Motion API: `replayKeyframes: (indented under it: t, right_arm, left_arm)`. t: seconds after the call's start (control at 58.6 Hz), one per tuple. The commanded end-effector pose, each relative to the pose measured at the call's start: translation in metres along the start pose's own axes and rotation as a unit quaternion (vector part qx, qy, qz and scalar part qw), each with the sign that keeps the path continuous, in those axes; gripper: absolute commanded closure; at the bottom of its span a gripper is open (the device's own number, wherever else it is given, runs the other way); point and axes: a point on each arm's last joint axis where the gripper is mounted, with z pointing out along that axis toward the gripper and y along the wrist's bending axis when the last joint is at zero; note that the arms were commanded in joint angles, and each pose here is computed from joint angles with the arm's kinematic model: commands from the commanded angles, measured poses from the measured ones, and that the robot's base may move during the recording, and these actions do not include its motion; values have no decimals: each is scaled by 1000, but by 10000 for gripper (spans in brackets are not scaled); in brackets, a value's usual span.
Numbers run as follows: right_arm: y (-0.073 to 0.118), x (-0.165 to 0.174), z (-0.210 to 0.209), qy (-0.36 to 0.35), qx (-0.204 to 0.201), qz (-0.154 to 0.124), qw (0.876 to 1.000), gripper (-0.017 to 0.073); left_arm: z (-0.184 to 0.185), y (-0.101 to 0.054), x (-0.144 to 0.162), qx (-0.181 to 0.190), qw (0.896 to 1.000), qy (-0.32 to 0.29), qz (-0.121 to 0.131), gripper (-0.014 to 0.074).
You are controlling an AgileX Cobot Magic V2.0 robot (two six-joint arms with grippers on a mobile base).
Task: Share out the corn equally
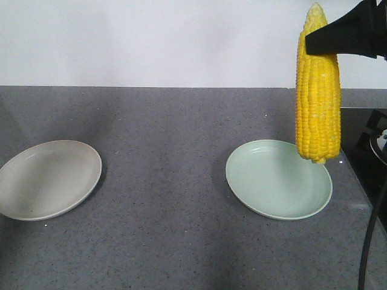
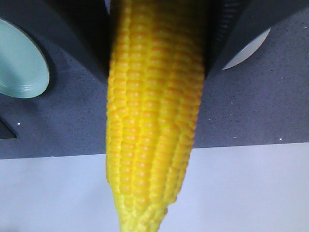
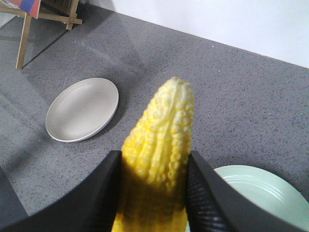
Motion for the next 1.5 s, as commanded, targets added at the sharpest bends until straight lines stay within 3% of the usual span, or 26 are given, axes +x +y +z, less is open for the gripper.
replayKeyframes:
  t: [0.0,0.341,0.426,0.614,1.194,1.347,1.484]
  right_arm:
    - [13,-13,-15,-52,0,-12,999,564]
    - [13,-13,-15,-52,0,-12,999,564]
    - [13,-13,-15,-52,0,-12,999,564]
    - [13,-13,-15,-52,0,-12,999,564]
    - [12,-9,-15,-29,5,-16,999,564]
    - [-3,-1,-6,14,32,-15,999,564]
    - [-26,4,15,45,23,20,999,564]
  left_arm:
    - [-10,-4,-12,7,999,-52,-2,600]
    - [-10,-4,-12,7,999,-52,-2,600]
    - [-11,-3,-20,-1,996,-92,10,600]
    - [-14,-2,-30,-11,989,-149,9,600]
    - [-14,-2,-30,-10,989,-147,6,600]
    - [-6,0,-26,-9,992,-122,6,600]
    - [19,6,-21,-8,998,-61,0,600]
